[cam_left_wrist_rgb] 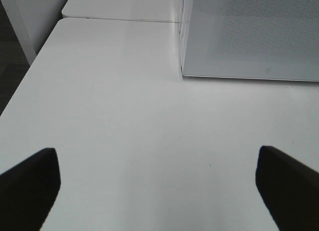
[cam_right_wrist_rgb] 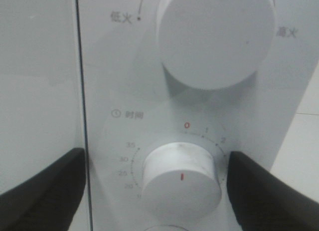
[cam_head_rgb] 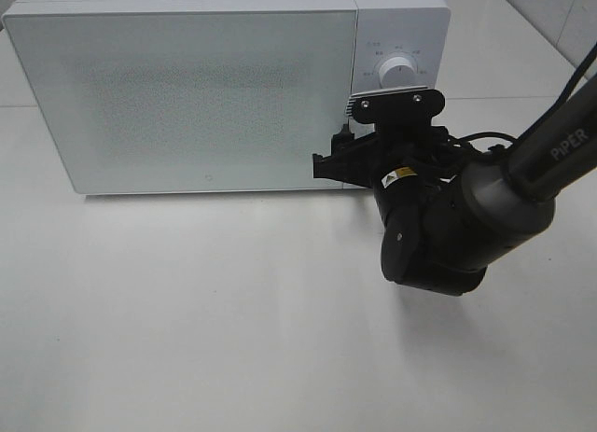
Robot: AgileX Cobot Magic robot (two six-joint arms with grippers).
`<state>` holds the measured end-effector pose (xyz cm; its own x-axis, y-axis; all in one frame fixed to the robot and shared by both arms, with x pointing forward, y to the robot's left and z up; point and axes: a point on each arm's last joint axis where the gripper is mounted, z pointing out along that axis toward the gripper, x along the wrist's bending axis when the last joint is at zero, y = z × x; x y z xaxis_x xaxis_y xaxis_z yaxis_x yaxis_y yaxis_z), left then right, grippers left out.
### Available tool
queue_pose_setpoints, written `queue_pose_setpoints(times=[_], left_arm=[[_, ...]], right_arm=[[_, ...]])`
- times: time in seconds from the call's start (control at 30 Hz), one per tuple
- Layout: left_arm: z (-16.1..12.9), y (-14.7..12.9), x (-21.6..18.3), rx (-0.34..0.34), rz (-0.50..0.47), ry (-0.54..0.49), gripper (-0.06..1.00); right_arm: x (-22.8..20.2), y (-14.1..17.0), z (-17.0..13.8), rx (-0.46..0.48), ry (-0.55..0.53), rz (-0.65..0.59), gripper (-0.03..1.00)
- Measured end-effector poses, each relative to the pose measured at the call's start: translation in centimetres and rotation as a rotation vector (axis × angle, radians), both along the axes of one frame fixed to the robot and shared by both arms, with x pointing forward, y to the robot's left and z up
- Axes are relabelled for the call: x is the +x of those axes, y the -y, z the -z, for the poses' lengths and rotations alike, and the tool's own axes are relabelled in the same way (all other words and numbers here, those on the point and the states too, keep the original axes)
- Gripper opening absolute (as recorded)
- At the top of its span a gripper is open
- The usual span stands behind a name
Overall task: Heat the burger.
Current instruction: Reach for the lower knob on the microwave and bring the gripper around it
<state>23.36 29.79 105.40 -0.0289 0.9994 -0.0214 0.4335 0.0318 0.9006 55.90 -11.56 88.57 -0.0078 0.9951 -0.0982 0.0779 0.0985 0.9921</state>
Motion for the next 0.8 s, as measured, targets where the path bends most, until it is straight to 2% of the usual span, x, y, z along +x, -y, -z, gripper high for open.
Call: queue_pose_setpoints(times=[0.8], left_arm=[[0.00, 0.00, 0.00, 0.003, 0.001, 0.000, 0.99]], right_arm=[[-0.01, 0.95, 0.48, -0.009, -0.012, -0.025, 0.75]])
